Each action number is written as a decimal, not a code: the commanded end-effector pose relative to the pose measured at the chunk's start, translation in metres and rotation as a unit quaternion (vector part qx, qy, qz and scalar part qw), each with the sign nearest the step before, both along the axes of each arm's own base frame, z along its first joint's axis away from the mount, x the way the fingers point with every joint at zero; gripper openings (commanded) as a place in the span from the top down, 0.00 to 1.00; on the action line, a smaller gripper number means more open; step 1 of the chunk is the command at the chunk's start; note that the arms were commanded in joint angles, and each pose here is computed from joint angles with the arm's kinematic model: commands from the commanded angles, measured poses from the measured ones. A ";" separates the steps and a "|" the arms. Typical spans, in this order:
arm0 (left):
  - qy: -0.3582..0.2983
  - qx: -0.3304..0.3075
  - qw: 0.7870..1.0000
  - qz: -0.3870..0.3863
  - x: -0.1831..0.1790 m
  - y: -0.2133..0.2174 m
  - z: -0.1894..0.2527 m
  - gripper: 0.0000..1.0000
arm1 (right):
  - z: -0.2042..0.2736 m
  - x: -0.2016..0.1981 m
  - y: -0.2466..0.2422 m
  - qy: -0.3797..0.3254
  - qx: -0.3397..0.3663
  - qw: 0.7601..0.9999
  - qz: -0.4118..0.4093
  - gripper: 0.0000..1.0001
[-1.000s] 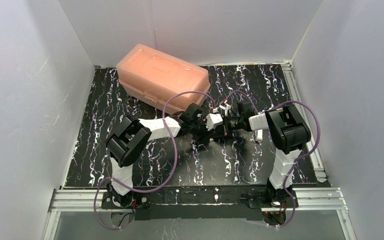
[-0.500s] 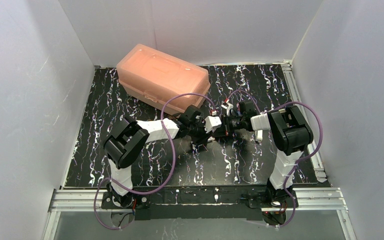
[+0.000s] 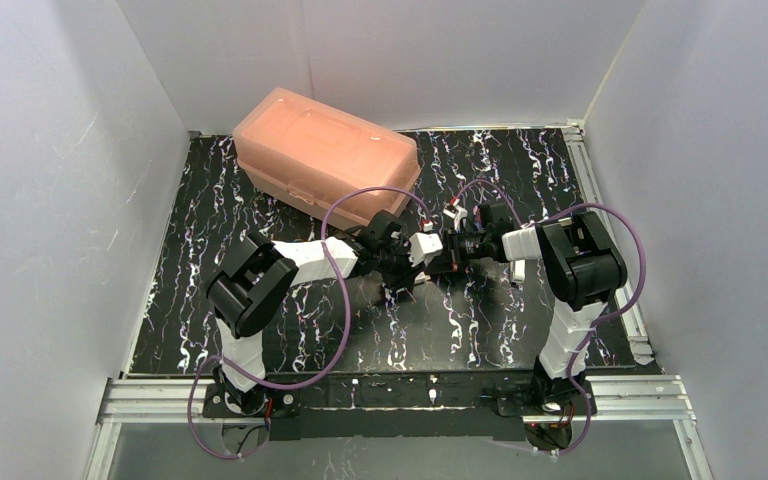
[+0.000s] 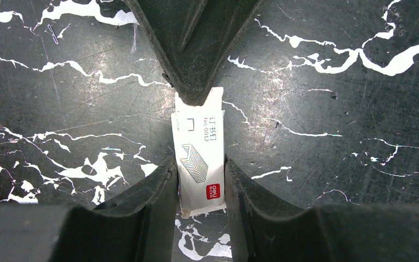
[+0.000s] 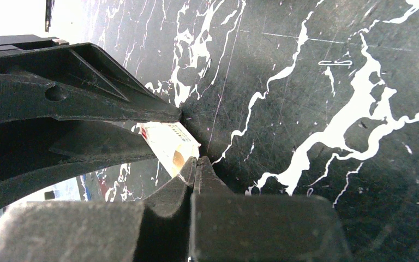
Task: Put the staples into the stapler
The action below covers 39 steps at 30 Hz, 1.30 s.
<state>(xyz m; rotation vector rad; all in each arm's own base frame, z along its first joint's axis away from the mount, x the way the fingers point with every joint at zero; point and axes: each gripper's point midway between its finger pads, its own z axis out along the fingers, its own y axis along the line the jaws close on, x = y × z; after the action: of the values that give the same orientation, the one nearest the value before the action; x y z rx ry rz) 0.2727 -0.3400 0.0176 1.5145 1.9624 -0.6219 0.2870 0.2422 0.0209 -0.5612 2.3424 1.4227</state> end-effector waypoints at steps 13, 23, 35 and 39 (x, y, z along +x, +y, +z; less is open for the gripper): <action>0.065 0.105 0.992 -0.008 -0.042 0.051 -0.035 0.71 | 0.005 0.008 -0.017 -0.026 -0.016 0.999 -0.022 0.99; 0.069 0.115 0.991 -0.014 -0.044 0.055 -0.036 0.67 | 0.004 0.010 -0.022 -0.027 -0.018 0.999 -0.028 0.99; 0.075 0.124 0.989 -0.019 -0.049 0.060 -0.038 0.64 | 0.005 0.013 -0.028 -0.030 -0.024 0.999 -0.032 0.99; 0.074 0.119 0.990 -0.021 -0.050 0.060 -0.036 0.64 | 0.004 0.013 -0.032 -0.031 -0.032 0.998 -0.033 0.99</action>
<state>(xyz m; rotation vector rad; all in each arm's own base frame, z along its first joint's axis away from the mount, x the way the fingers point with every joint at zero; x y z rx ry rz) 0.2604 -0.3283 0.0172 1.5929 1.9697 -0.6021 0.2936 0.2198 0.0211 -0.5101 2.3557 1.3675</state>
